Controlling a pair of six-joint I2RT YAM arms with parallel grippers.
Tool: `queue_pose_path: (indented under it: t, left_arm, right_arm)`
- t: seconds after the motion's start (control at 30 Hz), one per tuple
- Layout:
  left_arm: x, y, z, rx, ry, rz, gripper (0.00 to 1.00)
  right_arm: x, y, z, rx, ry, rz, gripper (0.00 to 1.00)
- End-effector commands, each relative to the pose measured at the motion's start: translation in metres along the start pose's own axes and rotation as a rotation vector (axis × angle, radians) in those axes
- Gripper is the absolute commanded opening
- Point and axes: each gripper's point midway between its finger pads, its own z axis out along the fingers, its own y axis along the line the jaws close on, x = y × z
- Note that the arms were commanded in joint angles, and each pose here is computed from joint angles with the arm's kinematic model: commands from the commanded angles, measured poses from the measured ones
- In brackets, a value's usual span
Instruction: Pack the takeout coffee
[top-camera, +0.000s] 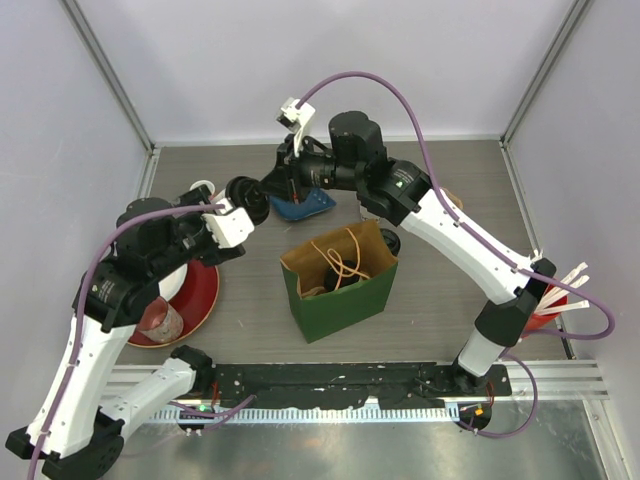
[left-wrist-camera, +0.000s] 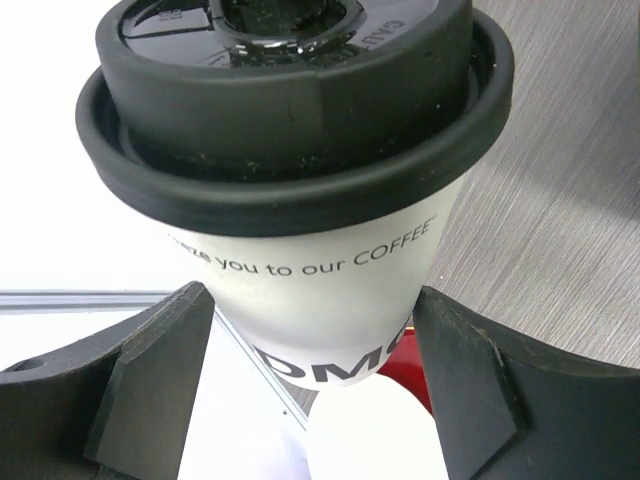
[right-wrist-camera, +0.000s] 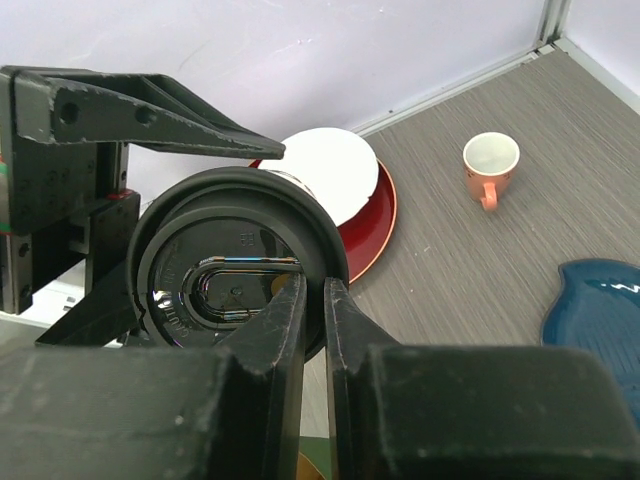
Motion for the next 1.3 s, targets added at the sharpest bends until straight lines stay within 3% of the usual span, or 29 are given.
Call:
queue_pose_path:
  t: [0.0, 0.13, 0.67, 0.87, 1.0, 1.17, 1.27]
  left_arm:
    - [-0.018, 0.017, -0.009, -0.063, -0.062, 0.017, 0.9]
    - [-0.016, 0.013, -0.009, -0.042, -0.056, 0.02, 1.0]
    - [-0.008, -0.028, -0.019, 0.173, -0.01, -0.031, 1.0]
    - [-0.019, -0.044, -0.019, 0.3, 0.02, -0.208, 1.0]
    - [-0.019, -0.062, -0.011, 0.438, 0.123, -0.355, 0.99]
    - [-0.04, -0.065, 0.02, 0.552, 0.229, -0.585, 0.74]
    - [-0.055, -0.073, 0.037, 0.611, 0.24, -0.678, 0.7]
  right_arm:
    - [-0.027, 0.007, -0.017, 0.027, -0.086, -0.024, 0.01]
    - [-0.029, 0.004, -0.02, 0.04, -0.093, -0.023, 0.01]
    - [-0.037, -0.055, -0.054, 0.283, -0.142, 0.057, 0.01]
    - [-0.039, -0.079, -0.091, 0.458, -0.122, 0.026, 0.01]
    - [-0.035, -0.082, -0.124, 0.57, -0.081, 0.023, 0.01]
    - [-0.031, -0.073, -0.174, 0.674, -0.089, 0.071, 0.01]
    - [-0.032, -0.057, -0.197, 0.669, -0.102, 0.092, 0.01]
